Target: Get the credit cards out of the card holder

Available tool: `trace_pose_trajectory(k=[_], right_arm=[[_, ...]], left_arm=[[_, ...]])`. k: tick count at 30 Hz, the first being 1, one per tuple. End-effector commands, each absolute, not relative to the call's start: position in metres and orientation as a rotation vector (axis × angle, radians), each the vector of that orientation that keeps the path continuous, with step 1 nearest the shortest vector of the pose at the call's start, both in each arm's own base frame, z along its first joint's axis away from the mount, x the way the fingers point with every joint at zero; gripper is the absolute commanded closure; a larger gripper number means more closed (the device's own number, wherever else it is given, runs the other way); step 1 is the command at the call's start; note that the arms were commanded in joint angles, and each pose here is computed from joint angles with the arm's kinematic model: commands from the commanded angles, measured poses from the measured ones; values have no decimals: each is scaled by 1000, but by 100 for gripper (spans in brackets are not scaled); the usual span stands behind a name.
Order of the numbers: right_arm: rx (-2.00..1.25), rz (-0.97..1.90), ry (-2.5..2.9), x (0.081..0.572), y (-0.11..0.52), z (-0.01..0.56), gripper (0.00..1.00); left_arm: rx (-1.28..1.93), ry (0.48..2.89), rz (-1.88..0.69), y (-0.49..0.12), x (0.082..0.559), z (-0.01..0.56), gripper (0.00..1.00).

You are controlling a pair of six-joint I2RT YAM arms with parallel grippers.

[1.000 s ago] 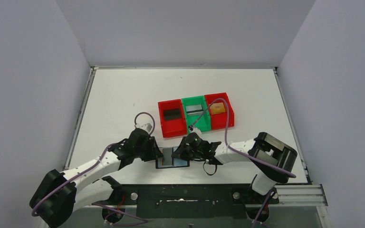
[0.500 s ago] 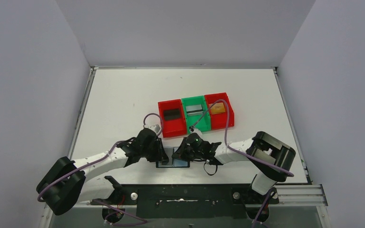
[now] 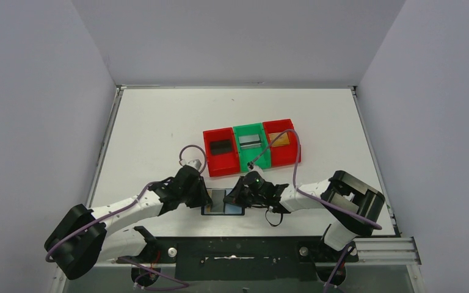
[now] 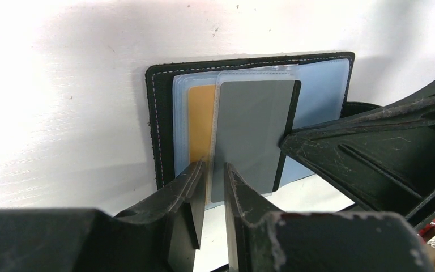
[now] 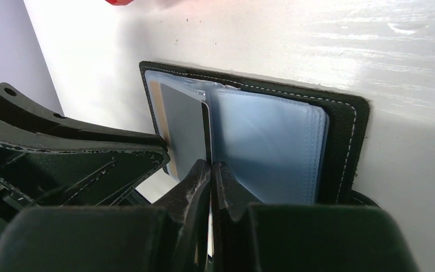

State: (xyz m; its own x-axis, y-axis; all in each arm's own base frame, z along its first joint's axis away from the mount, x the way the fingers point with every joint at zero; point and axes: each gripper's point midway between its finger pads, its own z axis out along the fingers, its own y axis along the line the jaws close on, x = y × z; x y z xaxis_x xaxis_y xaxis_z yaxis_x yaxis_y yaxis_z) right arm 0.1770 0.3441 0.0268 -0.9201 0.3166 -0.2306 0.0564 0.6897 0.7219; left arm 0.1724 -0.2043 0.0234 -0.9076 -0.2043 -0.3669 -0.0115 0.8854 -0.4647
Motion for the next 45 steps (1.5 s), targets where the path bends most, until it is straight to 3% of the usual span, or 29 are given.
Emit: trace_pose_trajectory(k=[1, 9, 20, 24, 27, 35, 45], right_arm=[[322, 1151, 2493, 184, 347, 44, 100], [303, 1185, 2492, 184, 351, 46, 99], [288, 1147, 2528, 184, 354, 37, 98], [280, 1141, 2527, 185, 354, 39, 97], [280, 1142, 2531, 184, 354, 37, 97], [279, 1146, 2534, 184, 356, 36, 97], [284, 1159, 2529, 184, 355, 37, 96]], left_arm=[[-162, 2671, -547, -191, 171, 12, 81], [-141, 2675, -493, -186, 171, 10, 86], [-50, 2672, -6, -152, 174, 10, 90], [-67, 2655, 31, -156, 174, 13, 91], [-102, 2594, -45, -166, 182, 31, 87], [8, 2444, -375, -215, 204, 81, 64], [155, 2615, -322, -225, 187, 30, 62]])
